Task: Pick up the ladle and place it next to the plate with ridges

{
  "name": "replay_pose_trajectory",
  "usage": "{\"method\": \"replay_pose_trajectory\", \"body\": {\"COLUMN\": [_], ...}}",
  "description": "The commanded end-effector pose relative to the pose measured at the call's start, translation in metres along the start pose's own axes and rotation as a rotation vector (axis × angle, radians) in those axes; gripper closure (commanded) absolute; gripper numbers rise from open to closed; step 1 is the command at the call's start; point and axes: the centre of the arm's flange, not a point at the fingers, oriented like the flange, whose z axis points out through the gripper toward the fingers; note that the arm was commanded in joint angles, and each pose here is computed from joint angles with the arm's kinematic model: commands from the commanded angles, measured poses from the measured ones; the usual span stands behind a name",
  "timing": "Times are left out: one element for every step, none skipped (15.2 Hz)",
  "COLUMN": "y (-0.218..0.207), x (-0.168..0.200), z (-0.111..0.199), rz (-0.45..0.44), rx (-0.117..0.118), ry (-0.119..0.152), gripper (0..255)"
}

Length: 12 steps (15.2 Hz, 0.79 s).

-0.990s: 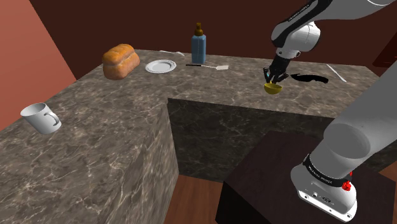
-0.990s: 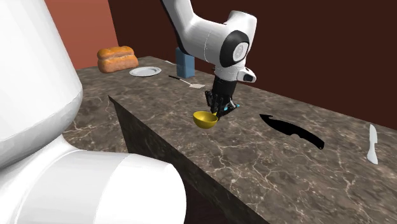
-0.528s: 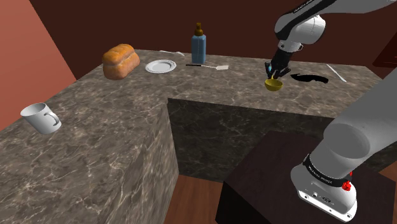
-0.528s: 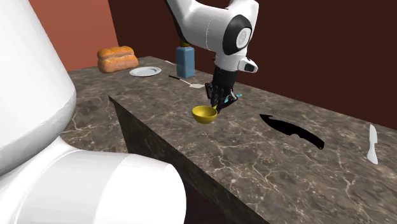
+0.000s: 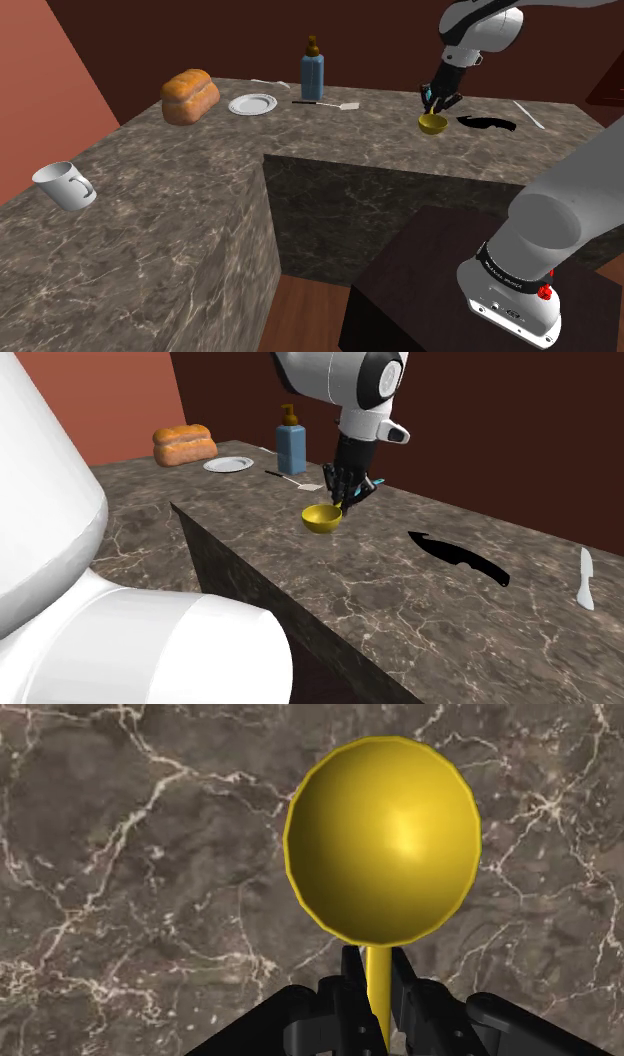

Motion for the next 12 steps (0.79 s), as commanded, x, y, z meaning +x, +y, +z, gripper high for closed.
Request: {"method": "replay_pose_trajectory", "body": {"y": [-0.001,-0.002,-0.003,-0.004,-0.005,-0.005,-0.006,-0.007,-0.008,-0.020,-0.033,-0.046], "x": [-0.001,-0.001,-0.002,-0.002,-0.003,-0.003,-0.003,-0.004,-0.004,-0.006,-0.008,-0.011], "z": [-0.010,-0.015,-0.020,-0.025,-0.031,-0.036,-0.041,-0.046,-0.050,-0.047,-0.045,-0.043], "rz": [0.000,0.000,0.000,0.000,0.000,0.000,0.000,0.000,0.000,0.000,0.000,0.000], "rx": [0.000,0.000,0.000,0.000,0.000,0.000,0.000,0.000,0.000,0.000,0.000,0.000], "ry": [0.000,0.000,0.000,0.000,0.000,0.000,0.000,0.000,0.000,0.000,0.000,0.000], "gripper": [255,255,255,255,255,255,255,255,255,255,255,255]}}
